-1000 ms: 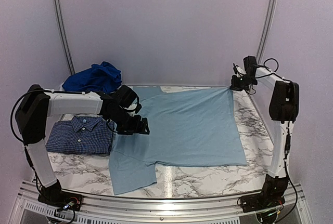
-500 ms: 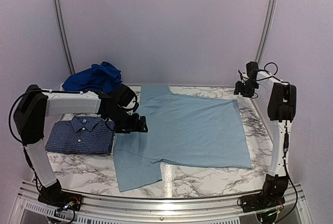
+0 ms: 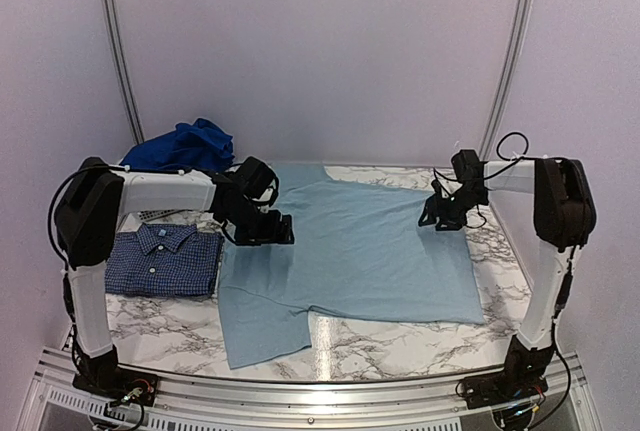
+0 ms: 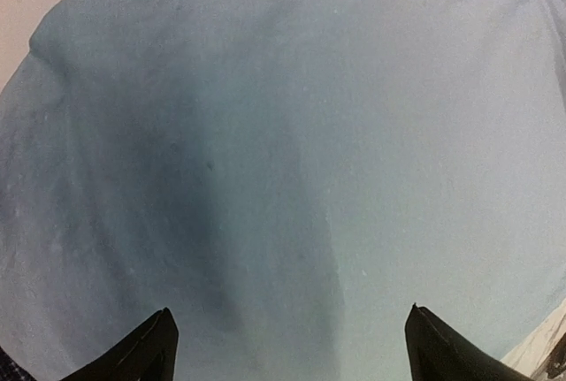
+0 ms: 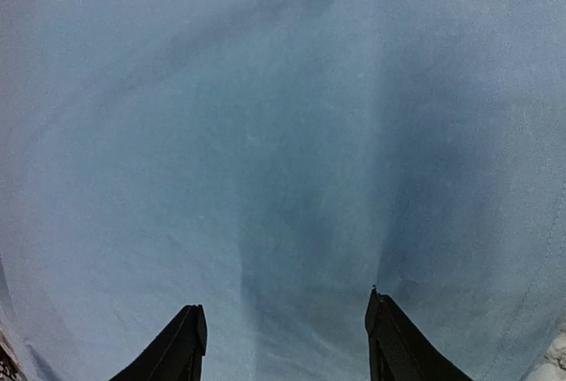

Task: Fold and stack the mixed laundry pile
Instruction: Adjust the flattened T-shirt at the center of the board.

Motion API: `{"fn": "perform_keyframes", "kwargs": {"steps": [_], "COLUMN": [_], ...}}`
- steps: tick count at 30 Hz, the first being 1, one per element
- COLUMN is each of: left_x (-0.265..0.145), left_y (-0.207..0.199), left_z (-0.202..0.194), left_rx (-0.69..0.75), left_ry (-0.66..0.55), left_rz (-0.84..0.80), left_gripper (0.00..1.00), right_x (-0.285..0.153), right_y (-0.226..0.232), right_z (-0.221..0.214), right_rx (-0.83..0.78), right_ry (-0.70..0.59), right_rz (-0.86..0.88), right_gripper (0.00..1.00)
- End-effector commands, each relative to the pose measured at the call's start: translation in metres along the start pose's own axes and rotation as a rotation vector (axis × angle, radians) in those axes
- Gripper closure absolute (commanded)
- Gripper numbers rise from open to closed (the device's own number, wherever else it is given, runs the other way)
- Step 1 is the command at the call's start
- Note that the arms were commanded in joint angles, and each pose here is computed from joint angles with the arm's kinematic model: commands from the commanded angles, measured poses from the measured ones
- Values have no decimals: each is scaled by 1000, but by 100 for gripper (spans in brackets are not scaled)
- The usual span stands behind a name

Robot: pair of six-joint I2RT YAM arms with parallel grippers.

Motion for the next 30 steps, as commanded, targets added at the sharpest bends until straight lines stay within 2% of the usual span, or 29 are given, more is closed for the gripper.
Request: {"fn": "perform_keyframes", "kwargs": {"steps": [1,7,13,14,16,20,21,24,26,30], "left_x": [21,43,62,64,57,9,-7,-47,-63,-80], "left_y": [7,19,33,31,22,-2,-6,-4,4,25], "left_z": [6,19,62,70,88,114,116,96,72,16], "left_rx": [-8,-48,-107,-104,-87,-62,-68,-104,-139,-224], "left_ry": [0,-12,-39,-47,-82,-178,-197,-204,-190,-132], "left_rz": [44,84,54,40,14,-47,-60,-80,-66,-43], "left_gripper": [8,8,9,9,8,3,2,1,1,2], "right_x": [21,48,58,49,32,-28,-42,-64,-90,-103], "right_y": [-16,-45,-62,-77,-75,-42,-35,-19,-4,3], "right_z": [14,44,95,106,129,148,143,93,59,-17], "right_rx": [13,29,25,45,39,-9,-7,65,91,197], "right_ry": [-25,-37,-99,-124,-171,-251,-263,-226,-239,-158], "right_rz": [0,-32,-31,-40,-29,-2,3,36,42,8], "right_gripper": [43,44,44,44,43,43,43,43,43,46]}}
Point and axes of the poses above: each gripper's point midway between its finger pads, its own x axis out along the fingers, its own y axis along the line the jaws close on, z = x × y, the point moved 5 cm from there along -x, back along the fingers, and after that the axes turned 8 degrees about -x, right-handed, at the moved point
